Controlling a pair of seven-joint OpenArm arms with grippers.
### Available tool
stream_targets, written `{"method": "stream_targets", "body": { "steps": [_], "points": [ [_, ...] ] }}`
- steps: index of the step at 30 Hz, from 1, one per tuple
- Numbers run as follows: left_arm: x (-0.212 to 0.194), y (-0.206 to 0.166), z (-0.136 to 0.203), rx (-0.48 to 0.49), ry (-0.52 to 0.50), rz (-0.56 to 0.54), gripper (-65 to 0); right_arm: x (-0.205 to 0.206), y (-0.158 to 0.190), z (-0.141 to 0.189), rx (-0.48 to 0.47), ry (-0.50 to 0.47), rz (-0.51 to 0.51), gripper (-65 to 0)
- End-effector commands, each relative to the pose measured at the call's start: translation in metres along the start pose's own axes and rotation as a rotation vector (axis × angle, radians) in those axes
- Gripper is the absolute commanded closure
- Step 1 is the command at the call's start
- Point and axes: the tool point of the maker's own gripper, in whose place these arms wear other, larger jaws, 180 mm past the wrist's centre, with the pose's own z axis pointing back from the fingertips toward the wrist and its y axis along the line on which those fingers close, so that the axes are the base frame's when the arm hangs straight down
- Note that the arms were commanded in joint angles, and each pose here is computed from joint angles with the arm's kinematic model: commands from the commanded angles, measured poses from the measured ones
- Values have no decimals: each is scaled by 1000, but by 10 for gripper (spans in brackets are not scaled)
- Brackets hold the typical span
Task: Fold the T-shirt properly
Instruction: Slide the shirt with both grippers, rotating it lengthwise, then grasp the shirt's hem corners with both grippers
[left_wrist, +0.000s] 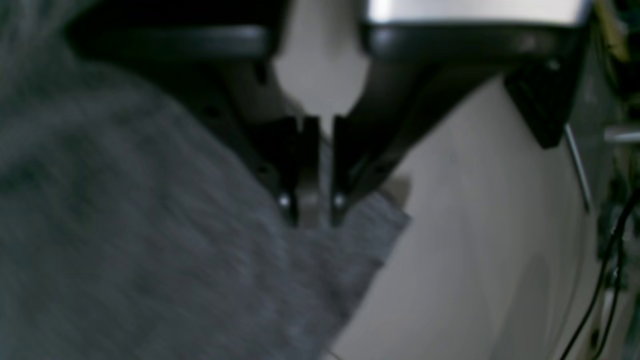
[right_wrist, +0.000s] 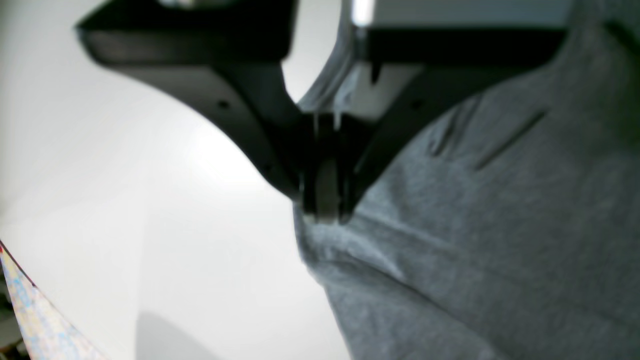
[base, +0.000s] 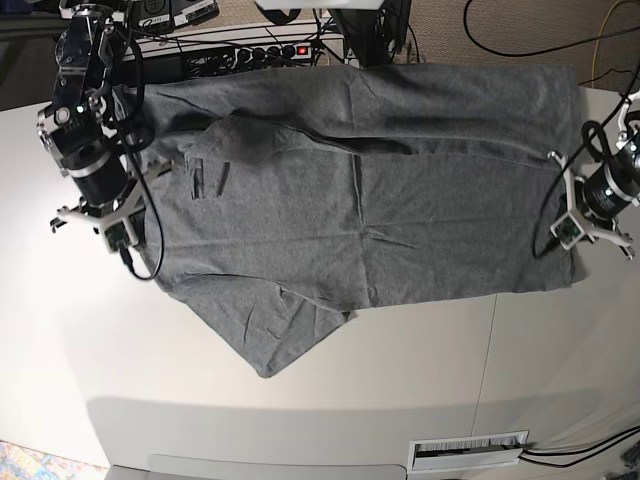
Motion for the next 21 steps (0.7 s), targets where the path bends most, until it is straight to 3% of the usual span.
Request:
{"method": "stream_targets", "body": {
  "steps": [1, 3, 8, 14, 21],
  "points": [
    [11, 23, 0, 59, -40, 6, -103, 11, -11, -2, -24, -47, -3, 0],
    [10, 36, -9, 96, -60, 59, -121, 8, -13, -13, -15, -45, -25, 0],
    [2, 73, -29, 175, -80, 164, -122, 9, -9, -38, 23, -37, -48, -215],
    [-14, 105, -49, 189, -93, 345, -224, 21, -19, -71, 40, -43, -80, -223],
    [-37, 131, -57, 185, -104, 539, -232, 46, -41, -109, 41, -53, -120, -223]
  ]
}}
